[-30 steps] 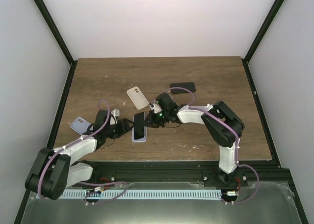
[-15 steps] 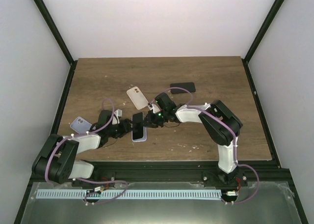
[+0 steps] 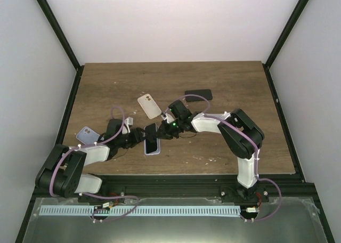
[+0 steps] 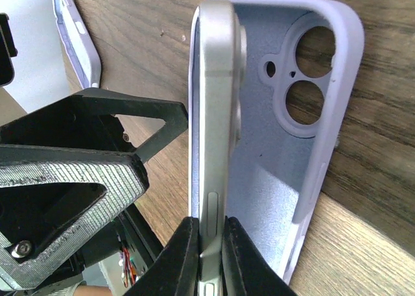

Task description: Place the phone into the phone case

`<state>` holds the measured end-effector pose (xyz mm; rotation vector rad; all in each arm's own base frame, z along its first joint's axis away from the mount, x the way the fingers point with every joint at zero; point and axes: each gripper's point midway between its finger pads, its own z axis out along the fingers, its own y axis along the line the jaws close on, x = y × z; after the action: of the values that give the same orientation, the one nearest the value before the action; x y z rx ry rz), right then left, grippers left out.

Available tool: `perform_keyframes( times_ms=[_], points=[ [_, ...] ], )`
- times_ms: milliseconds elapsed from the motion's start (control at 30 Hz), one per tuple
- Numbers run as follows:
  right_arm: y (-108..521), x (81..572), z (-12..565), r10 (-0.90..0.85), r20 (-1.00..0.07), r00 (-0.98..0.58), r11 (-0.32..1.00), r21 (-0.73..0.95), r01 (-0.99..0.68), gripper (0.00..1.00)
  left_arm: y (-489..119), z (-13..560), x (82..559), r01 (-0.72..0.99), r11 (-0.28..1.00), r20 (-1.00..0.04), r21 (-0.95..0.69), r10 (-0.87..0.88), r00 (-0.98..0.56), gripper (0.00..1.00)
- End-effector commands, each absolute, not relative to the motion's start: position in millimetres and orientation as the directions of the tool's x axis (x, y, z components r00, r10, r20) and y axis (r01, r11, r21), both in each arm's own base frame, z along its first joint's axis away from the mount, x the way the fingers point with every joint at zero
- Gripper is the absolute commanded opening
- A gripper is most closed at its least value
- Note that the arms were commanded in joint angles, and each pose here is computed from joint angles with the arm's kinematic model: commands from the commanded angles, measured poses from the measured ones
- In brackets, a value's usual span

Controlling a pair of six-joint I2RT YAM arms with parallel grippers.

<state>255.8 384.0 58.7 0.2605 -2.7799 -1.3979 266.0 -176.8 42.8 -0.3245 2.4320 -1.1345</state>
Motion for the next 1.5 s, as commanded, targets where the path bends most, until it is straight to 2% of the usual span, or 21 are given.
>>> perform_keyframes(
  times_ms=[0,233,500,900,1167,1333,1467],
  points=[
    [386.7,259.8,63.2,-0.165,-0.056,-0.985,0.584,0.799,-0.143,0.07,-179.0,49.8,271.7,0.017,0.63,-0.321,-0.776,-0.372,-0.871,0.63],
    [385.9,264.1,40.6,-0.13,-0.029,-0.991,0.612,0.784,-0.103,0.08,-180.2,39.2,267.4,-0.017,0.618,-0.278,-0.786,-0.378,-0.883,0.63],
    [383.8,268.1,35.4,-0.112,-0.057,-0.992,0.62,0.776,-0.115,0.13,-188.0,35.5,258.9,-0.033,0.56,-0.221,-0.828,-0.379,-0.899,0.61],
    [364.8,281.1,57.4,-0.11,-0.199,-0.974,0.695,0.685,-0.218,0.32,-188.9,29.2,252.7,-0.058,0.551,-0.186,-0.833,-0.376,-0.908,0.53],
    [354.6,277.1,53.3,-0.131,-0.214,-0.968,0.723,0.647,-0.241,0.28,-190.6,27.5,252.0,-0.066,0.547,-0.172,-0.834,-0.371,-0.913,0.48],
    [350.0,280.8,56.2,-0.133,-0.25,-0.959,0.739,0.62,-0.264,0.29,-192.3,27.8,252.3,-0.058,0.549,-0.173,-0.834,-0.36,-0.917,0.47],
    [353.9,276.9,52.4,-0.153,-0.239,-0.959,0.719,0.639,-0.274,0.2,-194.7,27.4,252.7,-0.057,0.553,-0.17,-0.831,-0.35,-0.921,0.46]
  ],
)
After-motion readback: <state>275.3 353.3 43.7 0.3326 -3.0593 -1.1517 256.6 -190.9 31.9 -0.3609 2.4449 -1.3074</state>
